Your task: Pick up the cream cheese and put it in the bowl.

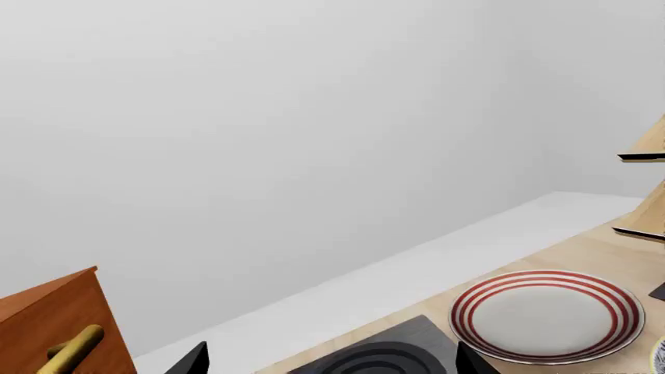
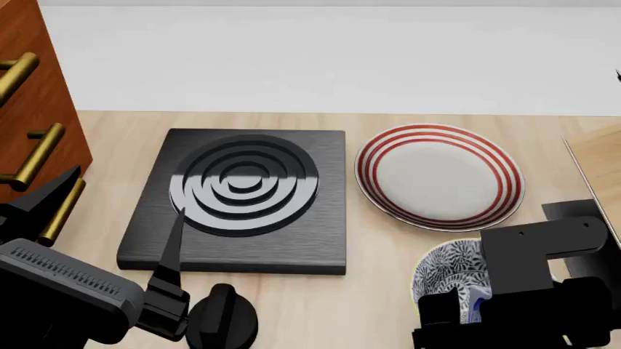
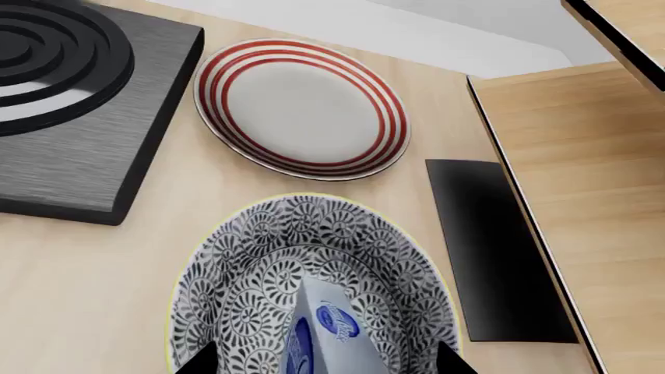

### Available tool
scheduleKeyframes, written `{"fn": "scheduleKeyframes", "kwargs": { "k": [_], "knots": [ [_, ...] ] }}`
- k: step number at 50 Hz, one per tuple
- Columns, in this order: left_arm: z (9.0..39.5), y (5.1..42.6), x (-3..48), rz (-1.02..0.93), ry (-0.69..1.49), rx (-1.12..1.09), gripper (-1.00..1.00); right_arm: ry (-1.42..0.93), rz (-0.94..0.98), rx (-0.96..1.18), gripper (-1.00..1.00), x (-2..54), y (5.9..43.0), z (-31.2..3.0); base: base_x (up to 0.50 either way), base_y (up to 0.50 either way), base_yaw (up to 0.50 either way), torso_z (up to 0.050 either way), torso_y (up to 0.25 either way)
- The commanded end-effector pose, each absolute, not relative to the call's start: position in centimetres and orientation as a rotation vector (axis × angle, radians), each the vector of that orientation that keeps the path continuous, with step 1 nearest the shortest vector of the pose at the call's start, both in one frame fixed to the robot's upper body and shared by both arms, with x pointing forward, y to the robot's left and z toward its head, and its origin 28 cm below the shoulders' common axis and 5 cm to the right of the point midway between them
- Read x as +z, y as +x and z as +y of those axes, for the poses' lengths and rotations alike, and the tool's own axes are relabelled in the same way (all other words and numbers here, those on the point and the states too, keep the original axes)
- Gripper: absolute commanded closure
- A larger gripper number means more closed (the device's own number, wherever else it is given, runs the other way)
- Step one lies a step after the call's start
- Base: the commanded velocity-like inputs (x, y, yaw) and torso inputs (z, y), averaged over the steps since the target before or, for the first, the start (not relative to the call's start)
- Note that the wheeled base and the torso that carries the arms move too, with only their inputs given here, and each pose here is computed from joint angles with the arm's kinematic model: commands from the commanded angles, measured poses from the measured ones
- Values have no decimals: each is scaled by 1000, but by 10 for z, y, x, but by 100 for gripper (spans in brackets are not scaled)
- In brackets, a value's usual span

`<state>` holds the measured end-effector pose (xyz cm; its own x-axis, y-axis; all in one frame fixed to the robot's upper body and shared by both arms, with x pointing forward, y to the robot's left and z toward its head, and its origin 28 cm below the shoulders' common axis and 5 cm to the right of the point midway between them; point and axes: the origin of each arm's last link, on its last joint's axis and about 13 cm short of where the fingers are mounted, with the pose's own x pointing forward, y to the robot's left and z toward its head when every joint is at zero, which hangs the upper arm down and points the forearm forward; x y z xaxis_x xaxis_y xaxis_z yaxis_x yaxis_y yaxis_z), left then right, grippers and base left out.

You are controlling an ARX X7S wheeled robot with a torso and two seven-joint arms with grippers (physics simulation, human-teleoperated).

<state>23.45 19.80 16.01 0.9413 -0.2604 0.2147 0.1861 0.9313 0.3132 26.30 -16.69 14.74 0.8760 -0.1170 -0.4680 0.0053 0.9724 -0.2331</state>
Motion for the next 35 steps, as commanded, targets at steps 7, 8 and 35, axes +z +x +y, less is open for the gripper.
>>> {"fn": "scheduleKeyframes", "kwargs": {
  "k": [7,8,35],
  "knots": [
    [198,236,159,-251,291,-232,-100,-230,484,-70,-100,153,262,-168,0,0,0,0,0],
    [198,235,159,-254,292,-230,-100,-231,481,-71,-100,154,261,-167,0,0,0,0,0],
    [199,234,160,-258,294,-223,-100,-247,312,-92,-100,208,221,-165,0,0,0,0,0]
  ]
}}
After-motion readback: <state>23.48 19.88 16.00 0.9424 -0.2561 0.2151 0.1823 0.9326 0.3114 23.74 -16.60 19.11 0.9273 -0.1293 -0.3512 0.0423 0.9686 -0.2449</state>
